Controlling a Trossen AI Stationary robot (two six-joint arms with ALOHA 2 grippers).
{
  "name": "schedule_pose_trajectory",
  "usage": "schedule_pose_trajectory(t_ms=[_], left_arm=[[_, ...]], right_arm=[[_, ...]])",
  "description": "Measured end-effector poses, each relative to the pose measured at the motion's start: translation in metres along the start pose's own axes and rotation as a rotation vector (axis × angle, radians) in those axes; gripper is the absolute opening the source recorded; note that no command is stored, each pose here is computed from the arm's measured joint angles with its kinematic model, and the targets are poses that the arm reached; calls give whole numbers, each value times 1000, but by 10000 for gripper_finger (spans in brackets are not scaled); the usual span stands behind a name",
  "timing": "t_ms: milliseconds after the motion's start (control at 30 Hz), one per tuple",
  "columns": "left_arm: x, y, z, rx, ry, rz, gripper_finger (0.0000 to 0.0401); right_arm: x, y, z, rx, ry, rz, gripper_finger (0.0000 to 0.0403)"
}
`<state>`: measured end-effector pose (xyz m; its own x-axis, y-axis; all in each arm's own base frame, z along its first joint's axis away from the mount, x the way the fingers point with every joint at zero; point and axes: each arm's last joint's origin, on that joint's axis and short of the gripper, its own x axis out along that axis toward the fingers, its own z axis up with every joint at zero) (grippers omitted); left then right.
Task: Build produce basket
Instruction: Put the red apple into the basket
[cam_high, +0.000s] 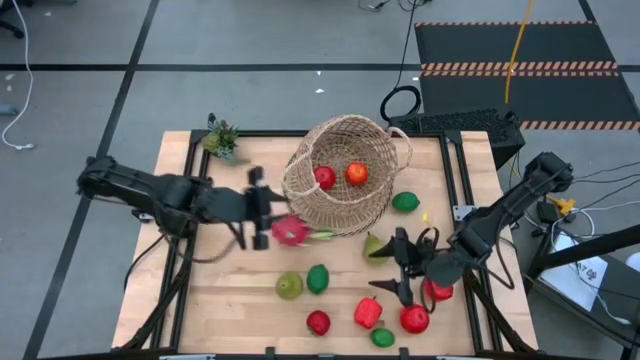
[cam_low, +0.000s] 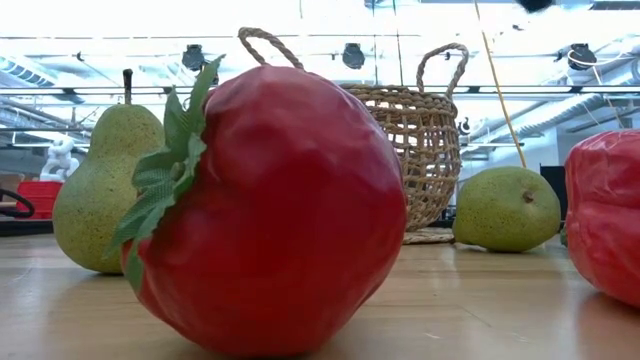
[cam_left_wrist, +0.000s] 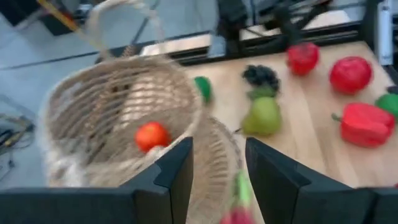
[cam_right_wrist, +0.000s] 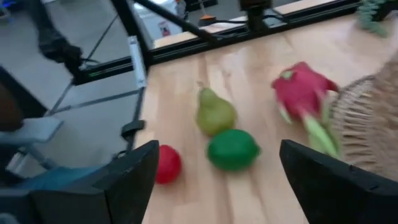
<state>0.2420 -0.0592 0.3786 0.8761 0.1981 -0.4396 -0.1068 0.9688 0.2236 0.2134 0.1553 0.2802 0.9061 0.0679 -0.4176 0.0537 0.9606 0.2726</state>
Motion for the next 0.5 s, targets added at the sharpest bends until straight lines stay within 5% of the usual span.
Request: schedule_pose_trajectory(t_ms=[300,500], left_arm=[[-42,20,-36,-126,-77,9,147],[-51,17,-48,-115,-83,-80,147]], right_arm=[[10,42,20,-59,149,-52,314],[21,68,31,-77,282,-80,314]])
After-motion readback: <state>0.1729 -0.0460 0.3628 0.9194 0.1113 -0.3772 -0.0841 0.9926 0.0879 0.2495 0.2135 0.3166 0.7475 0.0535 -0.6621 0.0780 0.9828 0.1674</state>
